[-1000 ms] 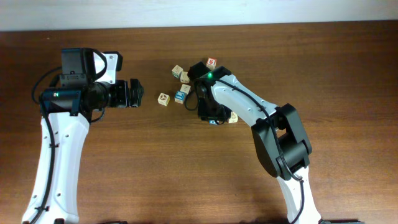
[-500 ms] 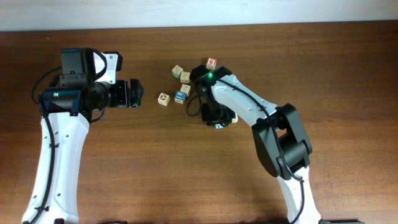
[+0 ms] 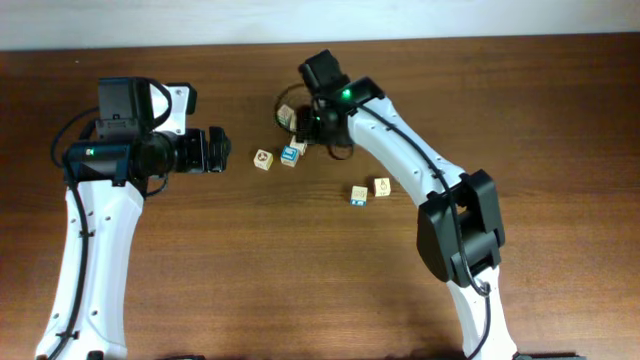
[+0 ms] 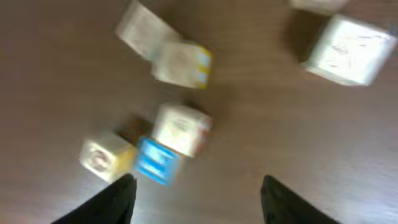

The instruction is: Rotate 3 blocks

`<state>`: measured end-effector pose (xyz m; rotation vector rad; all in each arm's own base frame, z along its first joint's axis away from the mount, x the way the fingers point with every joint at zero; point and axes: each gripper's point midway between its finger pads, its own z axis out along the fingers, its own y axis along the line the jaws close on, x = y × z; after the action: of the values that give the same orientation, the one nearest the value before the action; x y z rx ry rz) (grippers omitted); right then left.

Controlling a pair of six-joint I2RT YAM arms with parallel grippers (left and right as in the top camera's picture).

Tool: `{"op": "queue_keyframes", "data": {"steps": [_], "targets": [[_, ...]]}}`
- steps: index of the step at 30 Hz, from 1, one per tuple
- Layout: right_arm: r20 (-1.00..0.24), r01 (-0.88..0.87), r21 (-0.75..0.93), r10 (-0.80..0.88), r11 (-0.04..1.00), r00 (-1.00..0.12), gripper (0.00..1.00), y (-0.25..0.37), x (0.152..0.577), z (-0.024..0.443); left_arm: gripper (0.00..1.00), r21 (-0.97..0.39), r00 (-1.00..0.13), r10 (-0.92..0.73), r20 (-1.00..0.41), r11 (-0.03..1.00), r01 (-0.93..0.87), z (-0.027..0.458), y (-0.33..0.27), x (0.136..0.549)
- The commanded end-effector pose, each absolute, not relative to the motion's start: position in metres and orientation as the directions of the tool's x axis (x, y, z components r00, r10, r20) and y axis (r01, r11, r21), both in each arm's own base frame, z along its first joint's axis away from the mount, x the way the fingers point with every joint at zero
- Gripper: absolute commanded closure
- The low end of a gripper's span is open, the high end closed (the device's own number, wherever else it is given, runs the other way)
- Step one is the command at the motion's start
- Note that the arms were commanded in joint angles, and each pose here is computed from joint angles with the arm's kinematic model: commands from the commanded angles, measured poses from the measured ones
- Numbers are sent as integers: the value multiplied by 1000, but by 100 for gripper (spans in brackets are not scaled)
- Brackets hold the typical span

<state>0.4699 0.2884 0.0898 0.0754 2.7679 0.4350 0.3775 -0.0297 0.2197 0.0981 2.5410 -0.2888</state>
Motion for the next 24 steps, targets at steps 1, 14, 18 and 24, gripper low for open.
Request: {"op": "queue_keyframes", "data": {"steps": [1,14,18,24], "targets": [[-265,117,379,229,918,-937,35,317,460,74,1,-180,-823,4,-568,975,129,226,-29,381],[-269,146,319,238,936,-933,43,331,459,21,1,-180,-823,4,-568,975,129,226,-29,381],[-237,77,283,147,956,-960,49,333,446,6,1,-180,-823,4,-568,975,129,226,-29,381],[-197,-29,188,8,982,-980,70,305,435,1,1,-180,-823,4,-568,975,129,226,-29,381]]}}
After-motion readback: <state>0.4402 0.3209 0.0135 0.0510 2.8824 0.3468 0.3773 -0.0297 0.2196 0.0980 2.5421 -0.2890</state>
